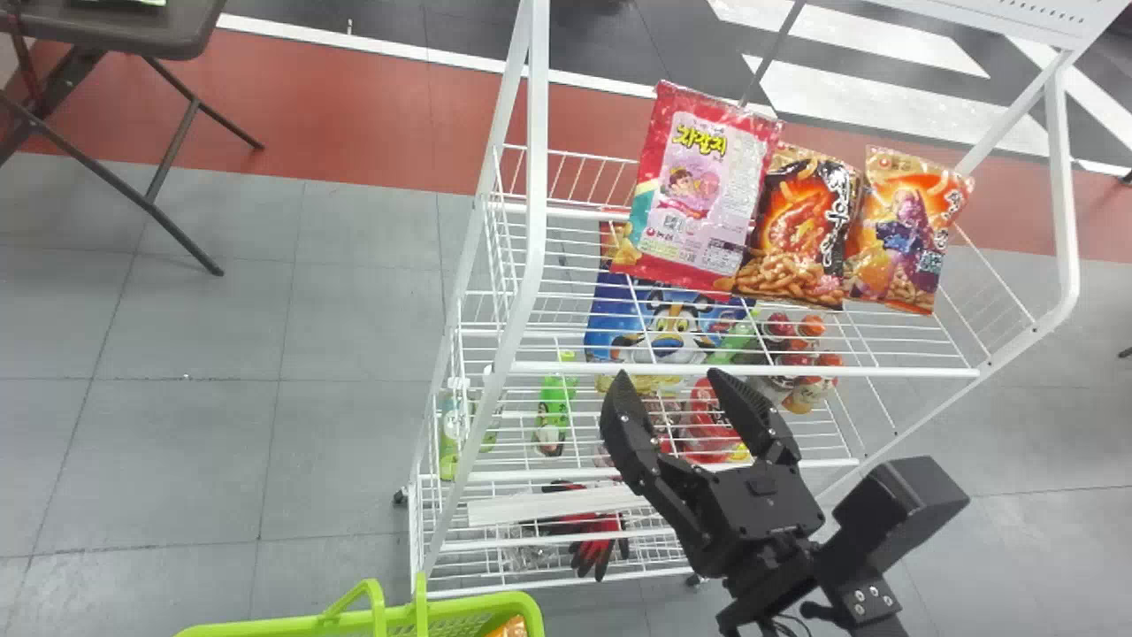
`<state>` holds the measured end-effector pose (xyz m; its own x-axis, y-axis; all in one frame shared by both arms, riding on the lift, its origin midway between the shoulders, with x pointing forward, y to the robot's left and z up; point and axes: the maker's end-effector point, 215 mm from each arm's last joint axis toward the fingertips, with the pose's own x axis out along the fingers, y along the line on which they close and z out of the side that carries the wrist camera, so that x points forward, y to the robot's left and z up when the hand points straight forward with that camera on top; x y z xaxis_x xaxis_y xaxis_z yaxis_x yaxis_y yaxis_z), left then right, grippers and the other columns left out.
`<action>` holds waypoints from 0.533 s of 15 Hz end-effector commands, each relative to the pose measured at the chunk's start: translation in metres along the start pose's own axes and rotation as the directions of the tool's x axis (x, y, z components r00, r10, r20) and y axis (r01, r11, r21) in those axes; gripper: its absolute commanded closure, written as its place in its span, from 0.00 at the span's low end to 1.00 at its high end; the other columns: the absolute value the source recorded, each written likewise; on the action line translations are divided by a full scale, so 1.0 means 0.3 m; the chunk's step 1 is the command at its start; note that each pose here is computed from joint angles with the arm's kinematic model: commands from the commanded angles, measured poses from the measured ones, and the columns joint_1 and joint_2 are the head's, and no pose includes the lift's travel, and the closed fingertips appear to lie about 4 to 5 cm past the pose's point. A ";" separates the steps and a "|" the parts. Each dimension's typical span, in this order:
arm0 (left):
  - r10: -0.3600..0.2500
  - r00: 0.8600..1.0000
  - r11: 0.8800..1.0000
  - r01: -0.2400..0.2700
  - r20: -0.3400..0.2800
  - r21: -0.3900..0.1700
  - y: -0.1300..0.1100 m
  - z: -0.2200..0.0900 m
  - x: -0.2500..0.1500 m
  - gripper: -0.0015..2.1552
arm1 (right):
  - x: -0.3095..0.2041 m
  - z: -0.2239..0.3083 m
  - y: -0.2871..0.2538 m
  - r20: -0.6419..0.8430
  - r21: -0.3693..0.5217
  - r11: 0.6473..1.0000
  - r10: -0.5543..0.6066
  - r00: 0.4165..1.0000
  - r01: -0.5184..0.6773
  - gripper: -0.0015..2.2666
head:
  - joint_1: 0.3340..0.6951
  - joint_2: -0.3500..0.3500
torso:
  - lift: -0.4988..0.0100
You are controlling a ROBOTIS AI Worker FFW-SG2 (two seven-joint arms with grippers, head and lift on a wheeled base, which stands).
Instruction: Hold basket handle with left hand then pick Gamjakkang with right hand and place into basket
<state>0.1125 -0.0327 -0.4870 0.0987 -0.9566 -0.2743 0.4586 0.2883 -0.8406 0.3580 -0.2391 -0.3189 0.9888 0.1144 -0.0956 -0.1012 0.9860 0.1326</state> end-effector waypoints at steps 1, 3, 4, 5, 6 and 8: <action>0.000 1.000 1.000 0.000 0.000 0.002 -0.002 0.002 -0.002 1.00 | -0.001 0.006 -0.001 0.005 -0.003 1.000 -0.004 1.000 0.004 0.04 | 1.00 0.00 | 0.94; -0.002 1.000 1.000 0.002 0.000 0.001 -0.004 -0.001 -0.002 1.00 | -0.004 0.019 -0.007 0.012 -0.012 1.000 -0.012 1.000 0.012 0.04 | 1.00 0.00 | 0.94; -0.002 1.000 1.000 0.002 0.001 0.002 -0.005 0.001 -0.002 1.00 | -0.003 0.027 -0.007 0.017 -0.016 1.000 -0.013 1.000 0.013 0.04 | 1.00 0.00 | 0.94; -0.002 1.000 1.000 0.002 0.001 0.002 -0.005 0.001 -0.002 1.00 | -0.003 0.033 -0.007 0.020 -0.017 1.000 -0.014 1.000 0.014 0.04 | 1.00 0.00 | 0.94; -0.001 1.000 1.000 0.001 -0.001 0.003 -0.004 0.000 -0.003 1.00 | -0.005 0.031 -0.007 0.019 -0.015 1.000 -0.014 1.000 0.014 0.04 | 1.00 0.00 | 0.94; -0.001 1.000 1.000 0.001 -0.001 0.003 -0.004 0.000 -0.003 1.00 | -0.005 0.031 -0.007 0.019 -0.017 1.000 -0.014 1.000 0.014 0.04 | 1.00 0.00 | 0.94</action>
<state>0.1118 -0.0322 -0.4857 0.0975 -0.9570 -0.2733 0.4610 0.2868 -0.8398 0.3579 -0.2424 -0.3100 0.9920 0.0990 -0.0789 -0.0896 0.9893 0.1152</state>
